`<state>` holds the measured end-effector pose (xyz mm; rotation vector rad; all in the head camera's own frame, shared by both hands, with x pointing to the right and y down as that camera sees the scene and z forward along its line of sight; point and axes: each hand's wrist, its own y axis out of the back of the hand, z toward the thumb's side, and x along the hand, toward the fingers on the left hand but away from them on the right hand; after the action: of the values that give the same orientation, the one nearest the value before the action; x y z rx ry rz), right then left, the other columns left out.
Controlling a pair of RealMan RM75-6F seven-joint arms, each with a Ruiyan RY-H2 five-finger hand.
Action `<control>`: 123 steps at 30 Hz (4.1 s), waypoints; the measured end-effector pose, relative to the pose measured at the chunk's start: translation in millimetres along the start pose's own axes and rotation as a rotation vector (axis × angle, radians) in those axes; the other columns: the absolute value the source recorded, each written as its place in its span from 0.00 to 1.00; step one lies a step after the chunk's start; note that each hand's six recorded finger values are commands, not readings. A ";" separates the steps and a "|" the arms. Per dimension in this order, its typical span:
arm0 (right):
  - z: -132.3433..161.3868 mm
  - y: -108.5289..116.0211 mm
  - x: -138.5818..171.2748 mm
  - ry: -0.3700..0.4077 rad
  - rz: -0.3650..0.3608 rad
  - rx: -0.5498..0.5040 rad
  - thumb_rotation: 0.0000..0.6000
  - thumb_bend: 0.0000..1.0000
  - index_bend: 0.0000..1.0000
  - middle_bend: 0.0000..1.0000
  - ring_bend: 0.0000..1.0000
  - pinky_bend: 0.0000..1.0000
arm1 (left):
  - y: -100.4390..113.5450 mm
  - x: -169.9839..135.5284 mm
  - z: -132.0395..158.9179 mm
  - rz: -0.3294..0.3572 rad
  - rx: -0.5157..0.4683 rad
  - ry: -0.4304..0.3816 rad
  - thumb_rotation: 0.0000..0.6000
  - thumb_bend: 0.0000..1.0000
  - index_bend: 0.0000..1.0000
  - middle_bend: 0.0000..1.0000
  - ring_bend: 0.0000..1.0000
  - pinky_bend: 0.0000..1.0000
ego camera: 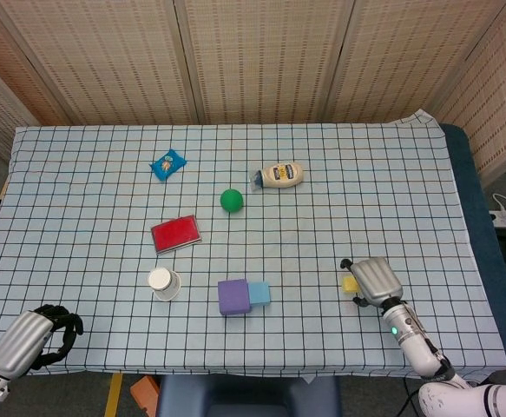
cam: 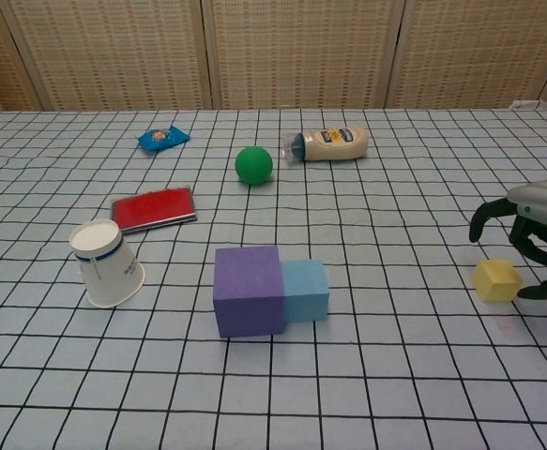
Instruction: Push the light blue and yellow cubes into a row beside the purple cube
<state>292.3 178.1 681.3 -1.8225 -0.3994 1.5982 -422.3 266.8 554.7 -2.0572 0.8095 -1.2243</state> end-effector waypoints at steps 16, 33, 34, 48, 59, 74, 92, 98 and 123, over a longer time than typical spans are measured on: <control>-10.6 -11.2 -0.4 -0.023 0.027 -0.022 1.00 0.07 0.33 0.79 0.87 1.00 | -0.9 0.0 0.7 -0.005 0.002 -0.002 1.00 0.55 0.54 0.66 0.45 0.45; -11.8 -16.6 -1.4 -0.027 0.036 -0.040 1.00 0.11 0.39 0.79 0.87 1.00 | -0.4 -0.3 0.9 -0.003 0.000 -0.004 1.00 0.55 0.54 0.66 0.45 0.45; -11.6 -17.0 -1.5 -0.026 0.036 -0.041 1.00 0.11 0.40 0.79 0.87 1.00 | -0.6 -0.3 0.8 -0.004 0.000 -0.004 1.00 0.55 0.54 0.66 0.45 0.45; -12.2 -20.7 -0.8 -0.029 0.045 -0.044 1.00 0.29 0.47 0.80 0.88 1.00 | -1.5 0.0 0.8 -0.008 0.002 -0.004 1.00 0.55 0.54 0.66 0.45 0.45; 7.3 -8.4 1.0 0.031 0.018 -0.080 1.00 0.32 0.48 0.80 0.88 1.00 | -1.9 0.0 1.3 -0.010 0.001 -0.006 1.00 0.55 0.54 0.66 0.45 0.45; 59.1 6.9 -18.8 0.173 0.024 -0.117 1.00 0.33 0.48 0.80 0.88 1.00 | -1.1 -0.2 1.7 -0.006 0.000 -0.008 1.00 0.55 0.54 0.66 0.45 0.45; 102.9 9.8 -37.8 0.267 0.021 -0.125 1.00 0.33 0.48 0.80 0.88 1.00 | 0.4 -0.2 0.7 0.000 -0.002 -0.006 1.00 0.55 0.54 0.66 0.45 0.45; 111.9 11.2 -43.0 0.284 0.016 -0.129 1.00 0.34 0.48 0.80 0.88 1.00 | 0.4 -0.6 0.7 -0.001 -0.003 -0.005 1.00 0.55 0.54 0.66 0.45 0.45; 130.3 9.0 -59.0 0.296 0.015 -0.146 1.00 0.35 0.48 0.81 0.88 1.00 | 0.9 -1.1 1.3 0.001 -0.005 -0.010 1.00 0.55 0.54 0.66 0.45 0.45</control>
<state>153.6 171.3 716.8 -2.1385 -0.3749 1.3096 -421.8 267.2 552.9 -2.0647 0.8100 -1.2119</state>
